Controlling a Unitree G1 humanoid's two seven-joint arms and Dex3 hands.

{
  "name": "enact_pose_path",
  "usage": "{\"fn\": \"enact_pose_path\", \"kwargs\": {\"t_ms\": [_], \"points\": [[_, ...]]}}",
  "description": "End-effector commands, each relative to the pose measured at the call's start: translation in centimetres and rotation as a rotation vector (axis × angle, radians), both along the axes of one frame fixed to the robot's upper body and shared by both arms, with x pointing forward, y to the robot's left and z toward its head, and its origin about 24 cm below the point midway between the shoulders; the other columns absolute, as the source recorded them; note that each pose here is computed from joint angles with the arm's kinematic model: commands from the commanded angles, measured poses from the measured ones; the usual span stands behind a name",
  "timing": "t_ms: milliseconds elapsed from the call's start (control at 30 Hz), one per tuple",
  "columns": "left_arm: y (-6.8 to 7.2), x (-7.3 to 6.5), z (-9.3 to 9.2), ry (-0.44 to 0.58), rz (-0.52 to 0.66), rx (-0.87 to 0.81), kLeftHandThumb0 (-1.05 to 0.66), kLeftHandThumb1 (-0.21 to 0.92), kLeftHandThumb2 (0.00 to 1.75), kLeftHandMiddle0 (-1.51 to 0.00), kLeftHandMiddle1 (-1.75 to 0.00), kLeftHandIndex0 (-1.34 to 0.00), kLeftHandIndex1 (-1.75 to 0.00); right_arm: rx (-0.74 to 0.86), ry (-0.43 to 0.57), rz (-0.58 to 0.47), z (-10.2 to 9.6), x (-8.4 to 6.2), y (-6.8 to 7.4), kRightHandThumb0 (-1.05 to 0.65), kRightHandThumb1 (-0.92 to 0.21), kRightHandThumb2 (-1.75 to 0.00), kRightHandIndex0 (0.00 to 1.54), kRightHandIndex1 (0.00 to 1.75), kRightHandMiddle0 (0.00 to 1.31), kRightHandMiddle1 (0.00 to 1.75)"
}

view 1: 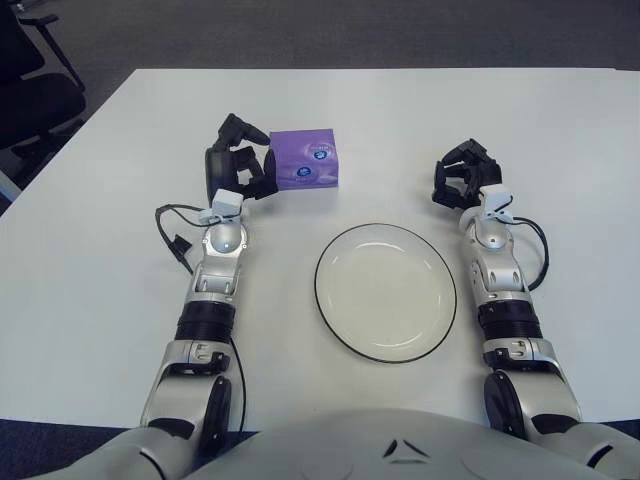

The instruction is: Put the tissue paper into the plate.

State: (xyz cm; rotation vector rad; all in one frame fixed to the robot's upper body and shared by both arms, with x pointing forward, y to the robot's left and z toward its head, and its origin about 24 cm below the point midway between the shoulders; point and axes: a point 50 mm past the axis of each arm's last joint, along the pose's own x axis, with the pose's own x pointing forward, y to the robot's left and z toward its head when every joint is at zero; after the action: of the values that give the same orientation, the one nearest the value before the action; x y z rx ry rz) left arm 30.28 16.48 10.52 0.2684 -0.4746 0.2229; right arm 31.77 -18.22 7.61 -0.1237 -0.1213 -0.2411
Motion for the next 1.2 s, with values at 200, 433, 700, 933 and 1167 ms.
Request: {"fn": "enact_pose_path", "kwargs": {"t_ms": [200, 433, 700, 933, 1167], "points": [[0.1, 0.1, -0.2, -0.004, 0.022, 0.276, -0.43, 0.46, 1.13, -1.03, -1.75, -0.49, -1.75, 0.008, 0.145, -0.02, -4.1, -1.9, -0.8, -0.46, -0.38, -1.23, 1.2, 1.75, 0.56, 1.75], [-0.6, 1.0, 1.4, -0.043, 0.012, 0.442, -0.19, 0.64, 0.89, -0.46, -1.55, -0.29, -1.75, 0.014, 0.151, -0.019, -4.2, -1.8, -0.7, -0.46, -0.39, -1.22, 1.18, 1.75, 0.55, 1.75], [-0.9, 2.0, 2.7, -0.109, 0.044, 0.641, -0.71, 0.89, 0.62, -0.17, -1.1, -0.04, -1.29, 0.016, 0.154, -0.019, -4.2, -1.9, -0.5, -0.46, -0.38, -1.24, 1.19, 1.75, 0.56, 1.75], [-1.0, 2.9, 3.0, -0.165, 0.089, 0.745, -0.88, 0.92, 0.58, -0.02, -0.83, 0.0, -1.03, 0.017, 0.157, -0.02, -4.1, -1.9, -0.2, -0.46, -0.38, -1.24, 1.18, 1.75, 0.56, 1.75], [-1.3, 3.4, 3.0, -0.195, 0.107, 0.847, -0.96, 0.92, 0.57, 0.0, -0.5, 0.0, -0.86, 0.016, 0.166, -0.023, -4.1, -1.9, -0.1, -0.46, -0.37, -1.24, 1.17, 1.75, 0.57, 1.75]]}}
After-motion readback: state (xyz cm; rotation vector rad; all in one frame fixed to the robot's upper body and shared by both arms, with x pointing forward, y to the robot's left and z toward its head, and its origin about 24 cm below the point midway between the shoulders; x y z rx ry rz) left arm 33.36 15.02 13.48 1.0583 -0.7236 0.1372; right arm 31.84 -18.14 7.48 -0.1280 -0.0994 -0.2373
